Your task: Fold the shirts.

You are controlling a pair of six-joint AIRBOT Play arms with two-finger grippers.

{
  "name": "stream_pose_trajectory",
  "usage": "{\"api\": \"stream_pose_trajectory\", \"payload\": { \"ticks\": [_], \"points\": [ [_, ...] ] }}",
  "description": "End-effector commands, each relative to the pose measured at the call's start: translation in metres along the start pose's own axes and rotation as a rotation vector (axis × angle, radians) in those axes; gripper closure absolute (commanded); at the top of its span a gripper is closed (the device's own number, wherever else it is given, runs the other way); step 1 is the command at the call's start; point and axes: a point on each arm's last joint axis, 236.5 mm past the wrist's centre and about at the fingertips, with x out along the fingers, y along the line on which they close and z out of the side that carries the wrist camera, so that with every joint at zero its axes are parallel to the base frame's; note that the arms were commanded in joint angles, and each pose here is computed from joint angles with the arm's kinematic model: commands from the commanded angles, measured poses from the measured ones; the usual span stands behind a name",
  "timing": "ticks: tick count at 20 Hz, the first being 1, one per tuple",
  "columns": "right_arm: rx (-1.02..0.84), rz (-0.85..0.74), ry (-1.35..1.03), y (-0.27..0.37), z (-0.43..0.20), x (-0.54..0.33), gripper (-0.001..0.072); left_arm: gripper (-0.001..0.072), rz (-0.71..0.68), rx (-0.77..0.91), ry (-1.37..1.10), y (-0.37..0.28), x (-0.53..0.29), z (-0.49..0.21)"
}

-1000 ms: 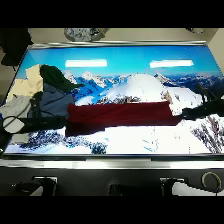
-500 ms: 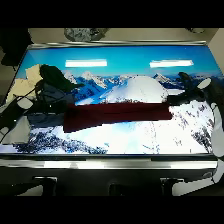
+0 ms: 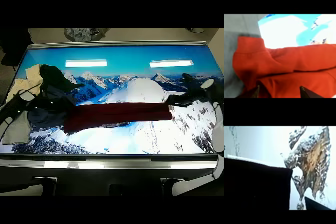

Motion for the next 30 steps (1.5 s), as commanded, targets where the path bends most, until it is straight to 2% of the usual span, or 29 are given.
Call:
{"api": "stream_pose_trajectory", "payload": {
  "ticks": [1,6,7,8,9,10,11,12,13,14,15,16,20,25,30],
  "points": [
    [0.104,0.102,0.069,-0.013,-0.027,-0.011,0.0004,0.0099,-0.037,0.058,-0.033,-0.023,-0.038,0.012],
    [0.142,0.264,0.185,0.019,-0.045,0.031,0.0005,0.0100,-0.087,0.196,-0.132,-0.084,-0.082,0.008],
    [0.152,0.255,0.177,0.022,-0.041,0.038,0.0013,0.0101,-0.100,0.227,-0.140,-0.097,-0.087,0.003],
    [0.171,0.234,0.169,0.024,-0.036,0.043,0.0054,0.0101,-0.113,0.256,-0.147,-0.109,-0.091,-0.001],
    [0.190,0.223,0.167,0.027,-0.034,0.046,0.0122,0.0101,-0.125,0.281,-0.154,-0.120,-0.092,-0.005],
    [0.197,0.224,0.174,0.033,-0.033,0.048,0.0244,0.0101,-0.137,0.304,-0.157,-0.131,-0.091,-0.008],
    [0.195,0.241,0.193,0.040,-0.036,0.047,0.0410,0.0101,-0.147,0.322,-0.158,-0.140,-0.087,-0.011],
    [0.193,0.251,0.205,0.042,-0.039,0.045,0.0636,0.0101,-0.157,0.339,-0.161,-0.149,-0.082,-0.013],
    [0.178,0.271,0.208,0.048,-0.039,0.039,0.0674,0.0109,-0.166,0.355,-0.164,-0.158,-0.076,-0.015],
    [0.125,0.283,0.181,0.054,-0.034,0.029,0.0675,0.0128,-0.176,0.369,-0.169,-0.167,-0.067,-0.016],
    [0.078,0.289,0.142,0.060,-0.026,0.015,0.0675,0.0376,-0.187,0.373,-0.166,-0.176,-0.057,-0.019],
    [0.038,0.297,0.091,0.070,-0.016,-0.004,0.0676,0.0662,-0.197,0.378,-0.158,-0.187,-0.043,-0.023],
    [-0.111,0.320,-0.068,0.126,0.000,-0.100,0.0676,0.0678,-0.275,0.287,-0.067,-0.231,0.031,-0.059],
    [-0.233,0.279,-0.171,0.178,-0.026,-0.196,0.0675,0.0678,-0.434,-0.028,0.159,-0.268,0.110,-0.113],
    [-0.313,0.257,-0.202,0.204,-0.053,-0.236,0.0674,0.0679,-0.573,-0.058,0.213,-0.323,0.135,-0.122]
  ]
}}
